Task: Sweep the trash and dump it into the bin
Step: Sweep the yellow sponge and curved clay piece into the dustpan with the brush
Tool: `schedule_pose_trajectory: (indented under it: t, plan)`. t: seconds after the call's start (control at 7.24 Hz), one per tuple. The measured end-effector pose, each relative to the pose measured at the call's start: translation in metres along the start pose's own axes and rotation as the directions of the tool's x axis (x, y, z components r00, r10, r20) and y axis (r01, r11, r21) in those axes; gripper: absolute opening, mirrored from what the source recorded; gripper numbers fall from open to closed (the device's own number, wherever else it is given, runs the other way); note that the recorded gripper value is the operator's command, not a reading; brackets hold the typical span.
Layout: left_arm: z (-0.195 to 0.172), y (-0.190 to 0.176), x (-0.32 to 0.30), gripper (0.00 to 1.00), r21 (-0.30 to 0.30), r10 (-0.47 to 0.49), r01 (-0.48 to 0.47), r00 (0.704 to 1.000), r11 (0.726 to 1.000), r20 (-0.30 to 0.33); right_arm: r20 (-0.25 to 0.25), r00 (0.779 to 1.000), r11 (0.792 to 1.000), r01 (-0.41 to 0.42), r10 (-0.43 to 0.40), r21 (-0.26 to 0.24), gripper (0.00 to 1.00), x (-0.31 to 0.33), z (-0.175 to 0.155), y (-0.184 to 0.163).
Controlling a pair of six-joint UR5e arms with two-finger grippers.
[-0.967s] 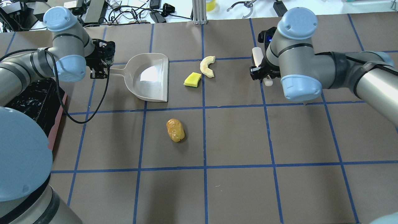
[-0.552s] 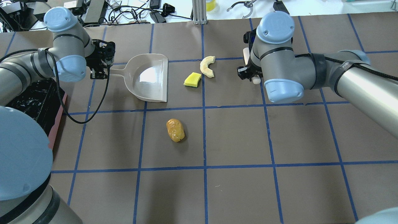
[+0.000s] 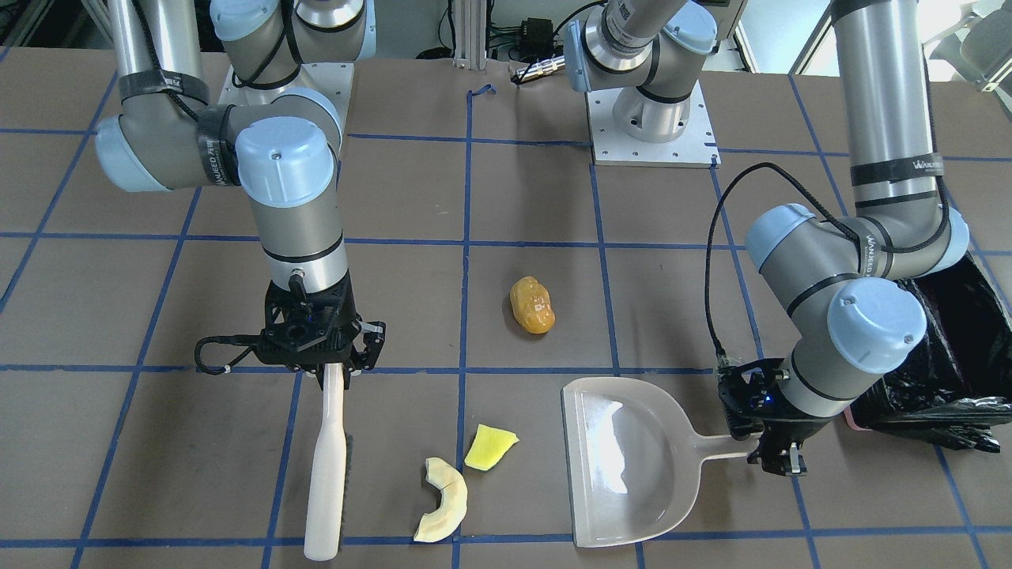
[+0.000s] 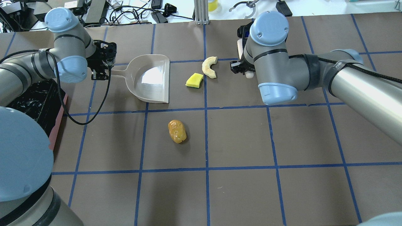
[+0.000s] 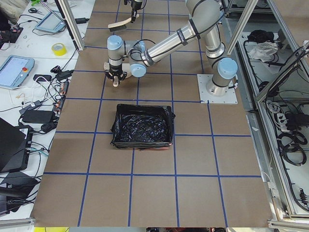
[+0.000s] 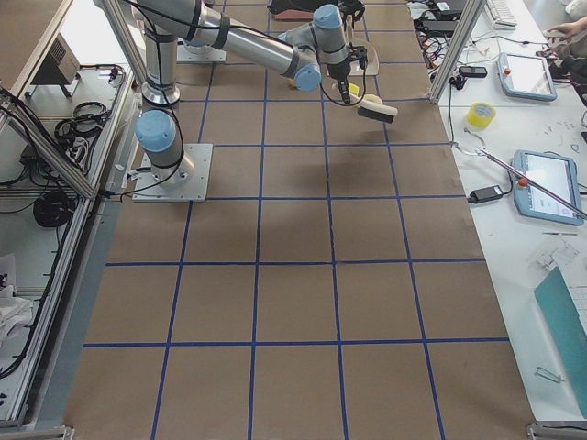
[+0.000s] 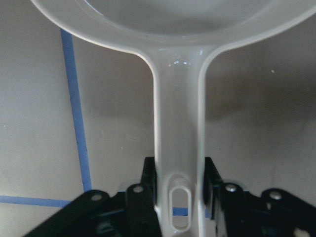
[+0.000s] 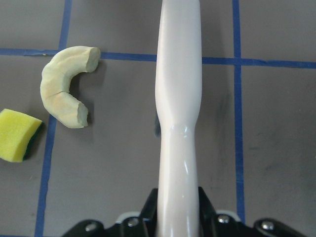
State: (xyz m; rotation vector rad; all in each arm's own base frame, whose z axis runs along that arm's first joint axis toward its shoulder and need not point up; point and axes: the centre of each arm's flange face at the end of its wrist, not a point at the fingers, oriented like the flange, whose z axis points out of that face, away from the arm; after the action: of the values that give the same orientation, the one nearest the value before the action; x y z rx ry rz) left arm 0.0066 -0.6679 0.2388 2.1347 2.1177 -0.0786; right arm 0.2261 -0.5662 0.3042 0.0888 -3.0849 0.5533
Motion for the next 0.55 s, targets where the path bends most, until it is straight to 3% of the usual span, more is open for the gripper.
schedule_pose_trajectory:
  t: [0.55]
  plan:
    - [-0.001, 0.0, 0.001, 0.0, 0.002, 0.0, 0.0, 1.0, 1.0, -0.003, 0.044, 0.999, 1.0, 0.004, -0.004, -0.001, 0.0, -0.051, 0.032, 0.018]
